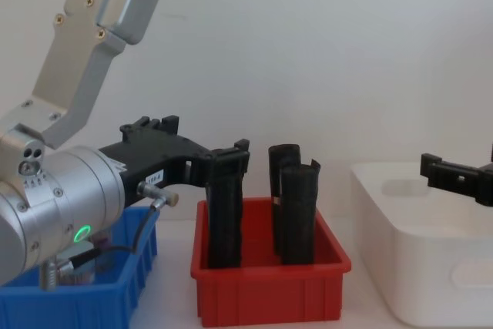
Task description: Pick the cotton swabs from the blue box and place them into the white box.
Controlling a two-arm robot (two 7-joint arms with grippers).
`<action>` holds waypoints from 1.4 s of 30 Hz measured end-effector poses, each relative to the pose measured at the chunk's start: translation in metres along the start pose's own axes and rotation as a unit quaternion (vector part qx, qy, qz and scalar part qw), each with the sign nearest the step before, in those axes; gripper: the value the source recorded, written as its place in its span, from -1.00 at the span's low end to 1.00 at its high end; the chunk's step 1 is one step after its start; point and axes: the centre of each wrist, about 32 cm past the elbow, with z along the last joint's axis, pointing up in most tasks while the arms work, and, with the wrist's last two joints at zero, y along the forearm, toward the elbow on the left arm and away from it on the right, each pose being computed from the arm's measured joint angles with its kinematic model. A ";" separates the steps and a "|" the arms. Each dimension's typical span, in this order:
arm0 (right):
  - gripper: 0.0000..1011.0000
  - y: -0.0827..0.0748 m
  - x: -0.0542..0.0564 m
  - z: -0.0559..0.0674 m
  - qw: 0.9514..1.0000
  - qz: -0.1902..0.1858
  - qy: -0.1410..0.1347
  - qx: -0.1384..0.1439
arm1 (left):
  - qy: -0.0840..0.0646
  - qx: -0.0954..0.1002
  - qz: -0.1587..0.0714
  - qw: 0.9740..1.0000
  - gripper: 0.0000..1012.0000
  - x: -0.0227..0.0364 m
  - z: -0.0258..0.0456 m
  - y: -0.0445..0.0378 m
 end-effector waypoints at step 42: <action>0.98 0.000 0.000 0.000 1.000 0.000 0.000 0.000 | 0.000 0.000 0.000 1.000 0.98 0.0000 0.0000 0.0000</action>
